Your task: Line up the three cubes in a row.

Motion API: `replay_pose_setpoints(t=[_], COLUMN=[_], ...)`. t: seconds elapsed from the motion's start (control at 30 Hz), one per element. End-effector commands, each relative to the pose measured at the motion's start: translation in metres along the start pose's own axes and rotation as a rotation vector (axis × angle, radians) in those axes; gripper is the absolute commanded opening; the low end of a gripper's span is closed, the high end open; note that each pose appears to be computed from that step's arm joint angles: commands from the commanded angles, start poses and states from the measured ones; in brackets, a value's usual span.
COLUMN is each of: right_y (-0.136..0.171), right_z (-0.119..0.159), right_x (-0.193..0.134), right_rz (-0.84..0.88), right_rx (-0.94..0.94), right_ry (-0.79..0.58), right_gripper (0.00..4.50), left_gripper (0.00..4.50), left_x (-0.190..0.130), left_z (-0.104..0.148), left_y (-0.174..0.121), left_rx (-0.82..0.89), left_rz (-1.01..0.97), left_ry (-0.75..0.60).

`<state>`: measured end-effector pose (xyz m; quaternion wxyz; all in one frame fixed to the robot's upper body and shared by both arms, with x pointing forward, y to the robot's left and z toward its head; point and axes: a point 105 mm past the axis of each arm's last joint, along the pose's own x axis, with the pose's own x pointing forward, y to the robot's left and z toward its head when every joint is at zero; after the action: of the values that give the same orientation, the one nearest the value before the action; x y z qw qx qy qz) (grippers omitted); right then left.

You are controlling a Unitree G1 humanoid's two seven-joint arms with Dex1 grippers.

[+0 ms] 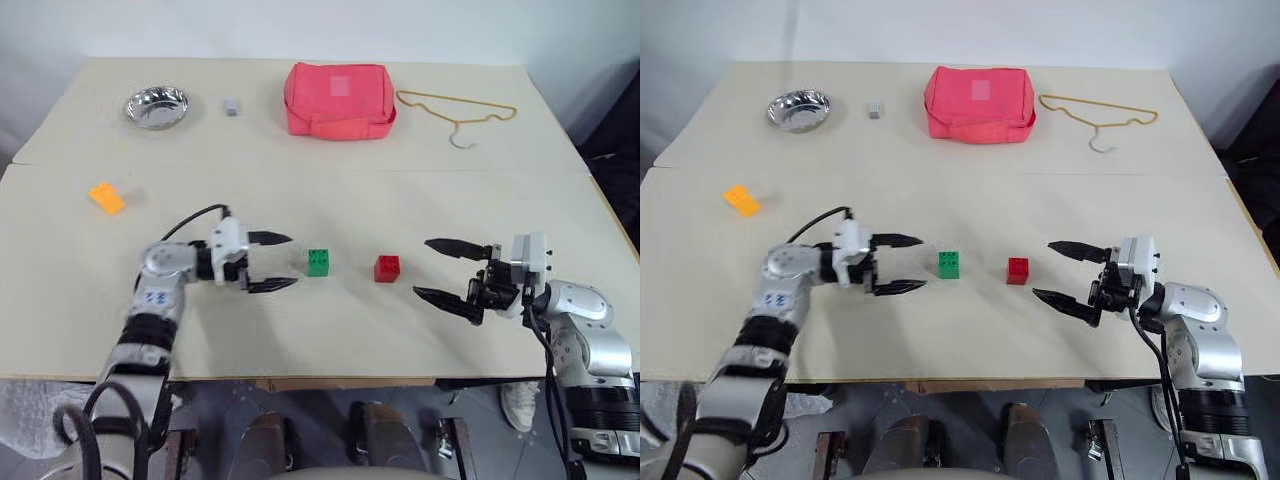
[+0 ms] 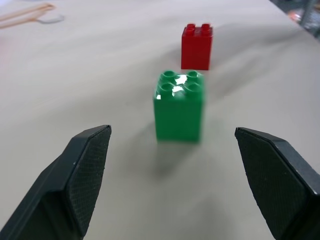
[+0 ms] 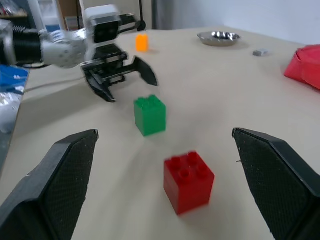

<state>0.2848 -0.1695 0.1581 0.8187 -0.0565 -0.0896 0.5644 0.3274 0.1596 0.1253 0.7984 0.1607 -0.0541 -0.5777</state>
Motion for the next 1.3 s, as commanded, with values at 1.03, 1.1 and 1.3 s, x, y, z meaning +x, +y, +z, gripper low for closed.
replay_pose_setpoints(t=[1.03, 1.1, 1.3], right_y=[0.024, 0.024, 0.024], right_z=[0.035, 0.035, 0.037], right_x=[0.081, 0.081, 0.084], right_rz=[0.268, 0.266, 0.27], right_rx=[-0.075, -0.076, -0.08], right_ry=[-0.148, -0.146, -0.145], right_gripper=[4.5, 4.5, 4.5], left_gripper=[4.37, 4.37, 4.37], left_x=[-0.216, -0.203, -0.16], left_z=[-0.014, -0.013, -0.003], left_y=[0.013, 0.038, 0.107], left_rx=[-0.39, -0.414, -0.365], left_rz=[1.805, 1.83, 1.817], left_ry=[0.041, 0.03, 0.027])
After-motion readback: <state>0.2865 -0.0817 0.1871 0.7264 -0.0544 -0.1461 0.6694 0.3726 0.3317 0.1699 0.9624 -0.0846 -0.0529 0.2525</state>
